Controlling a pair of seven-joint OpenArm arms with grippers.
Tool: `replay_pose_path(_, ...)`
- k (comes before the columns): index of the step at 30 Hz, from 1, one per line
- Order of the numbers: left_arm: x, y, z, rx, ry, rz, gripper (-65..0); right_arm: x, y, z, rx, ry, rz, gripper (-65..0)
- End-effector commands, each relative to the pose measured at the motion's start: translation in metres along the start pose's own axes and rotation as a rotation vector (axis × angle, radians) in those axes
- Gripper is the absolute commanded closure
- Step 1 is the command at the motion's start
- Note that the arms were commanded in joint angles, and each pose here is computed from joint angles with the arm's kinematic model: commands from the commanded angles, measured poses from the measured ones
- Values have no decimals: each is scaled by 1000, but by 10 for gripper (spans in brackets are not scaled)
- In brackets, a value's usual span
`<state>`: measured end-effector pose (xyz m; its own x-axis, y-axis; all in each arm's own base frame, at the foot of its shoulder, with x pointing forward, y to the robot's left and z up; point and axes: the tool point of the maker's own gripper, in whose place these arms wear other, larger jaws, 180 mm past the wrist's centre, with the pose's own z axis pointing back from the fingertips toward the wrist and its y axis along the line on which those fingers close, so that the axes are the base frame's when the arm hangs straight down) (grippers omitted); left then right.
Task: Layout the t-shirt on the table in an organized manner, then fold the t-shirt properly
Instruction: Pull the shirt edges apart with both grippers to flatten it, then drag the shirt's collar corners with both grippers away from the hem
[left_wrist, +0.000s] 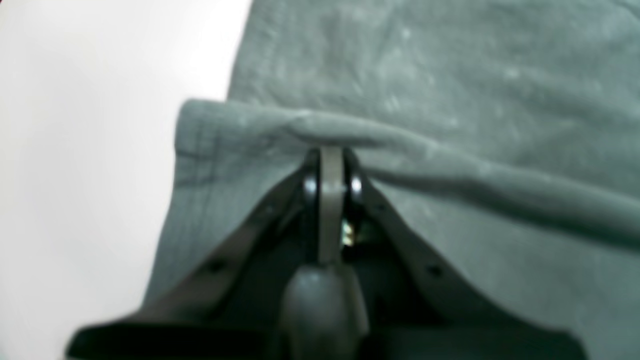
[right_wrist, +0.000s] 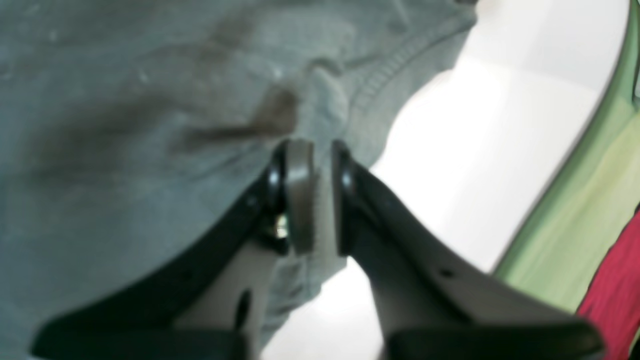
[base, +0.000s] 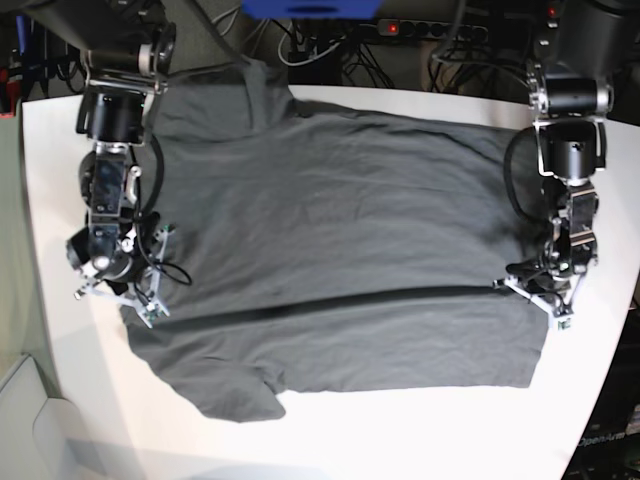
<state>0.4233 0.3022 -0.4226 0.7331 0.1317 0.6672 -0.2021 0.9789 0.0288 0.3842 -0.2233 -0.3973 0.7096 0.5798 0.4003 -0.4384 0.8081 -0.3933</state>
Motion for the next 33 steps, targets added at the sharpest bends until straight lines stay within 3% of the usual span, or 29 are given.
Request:
replay_pose_path(1,21,-2,7,-10,-27,-2,0,20,-19,10,-48,-59,-9,-125)
replay_pose_path(7,32,-21,43,-45,-31,-75,0,27,-30,35,-125,-121,6,-270)
replay_pose_path(14,15,-44,106,-140,-20,-129,-12,13,-24,77,-211,-170,41,-282)
replay_pose_path(16,6,-30,119,-117,-16,-104,-53,4,-17,85,-218,-168,52,-283)
replay_pose_path(19,-8,-5,137,-69,-27,-48,-185,-8,-4,94,-216,-164,43,-284)
replay_pose_path(23,-27,28,162,5,-42,-16,-386,-40,-11,105,-253,-106,-97,-285)
replay_pose_path(25,-33,34,170,23,-45,-19,-425,-59,-19,109,-279,-51,-159,-285)
replay_pose_path(28,-46,47,177,35,-25,-60,-432,-89,-23,112,-293,50,-229,-285)
replay_pose_path(33,-65,78,191,58,-25,-71,-507,-121,-25,116,-302,162,-276,-285)
